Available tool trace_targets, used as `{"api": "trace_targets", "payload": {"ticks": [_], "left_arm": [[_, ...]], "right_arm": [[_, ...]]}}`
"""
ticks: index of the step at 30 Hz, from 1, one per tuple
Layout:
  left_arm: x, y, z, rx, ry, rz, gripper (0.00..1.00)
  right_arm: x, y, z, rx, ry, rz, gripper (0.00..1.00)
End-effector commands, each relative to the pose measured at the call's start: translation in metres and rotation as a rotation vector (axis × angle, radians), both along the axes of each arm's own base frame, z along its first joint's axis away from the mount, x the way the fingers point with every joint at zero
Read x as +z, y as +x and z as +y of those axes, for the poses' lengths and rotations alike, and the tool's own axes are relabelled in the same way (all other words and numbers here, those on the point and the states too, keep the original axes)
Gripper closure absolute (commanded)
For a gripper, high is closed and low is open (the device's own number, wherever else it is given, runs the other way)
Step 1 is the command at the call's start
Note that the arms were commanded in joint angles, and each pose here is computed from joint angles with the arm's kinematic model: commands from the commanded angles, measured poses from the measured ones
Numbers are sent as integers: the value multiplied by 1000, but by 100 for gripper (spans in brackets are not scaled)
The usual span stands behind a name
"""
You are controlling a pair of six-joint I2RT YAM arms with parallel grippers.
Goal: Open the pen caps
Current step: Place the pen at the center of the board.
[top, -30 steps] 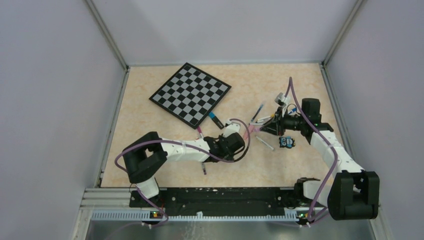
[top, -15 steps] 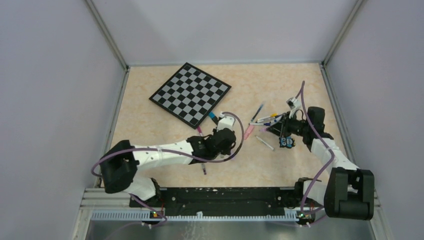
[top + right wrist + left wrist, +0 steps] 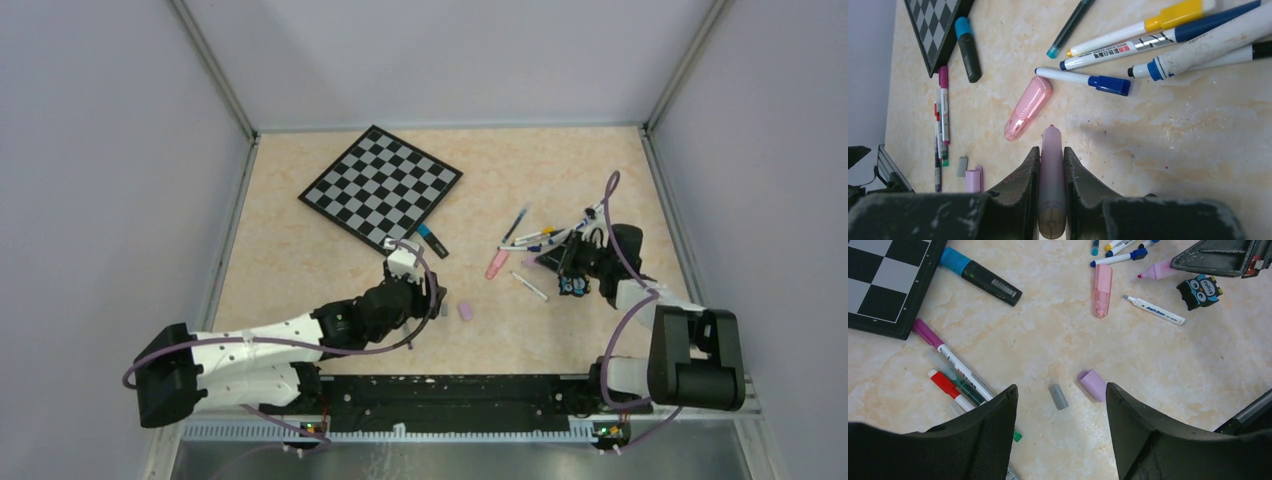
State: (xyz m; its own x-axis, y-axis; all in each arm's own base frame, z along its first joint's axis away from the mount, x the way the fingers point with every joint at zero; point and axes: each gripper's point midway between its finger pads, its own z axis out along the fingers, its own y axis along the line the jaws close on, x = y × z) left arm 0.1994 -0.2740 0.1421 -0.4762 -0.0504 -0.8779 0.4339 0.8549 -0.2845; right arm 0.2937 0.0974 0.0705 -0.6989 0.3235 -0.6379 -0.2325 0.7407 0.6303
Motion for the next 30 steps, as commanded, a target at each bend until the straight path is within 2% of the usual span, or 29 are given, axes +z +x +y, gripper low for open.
{"api": "trace_targets", "payload": {"ticks": [1,6,13,24,30], "left_arm": [[22,4,2,27,-103,-68,32],[25,4,6,33,-109,-73,32],[23,4,7,38,-101,-70,32],[22,4,10,45,-99,-67,32],[21,3,10,45,-100,-62,32]], "right_arm": [[-3,13,-7,-75,24,12,100],[-15,11,-7,-87,38,63,95],[-15,9,-5,-76,61,77,80],[-10,8,-2,-50,83,74,71],[0,9,-2,-15,79,44,61]]}}
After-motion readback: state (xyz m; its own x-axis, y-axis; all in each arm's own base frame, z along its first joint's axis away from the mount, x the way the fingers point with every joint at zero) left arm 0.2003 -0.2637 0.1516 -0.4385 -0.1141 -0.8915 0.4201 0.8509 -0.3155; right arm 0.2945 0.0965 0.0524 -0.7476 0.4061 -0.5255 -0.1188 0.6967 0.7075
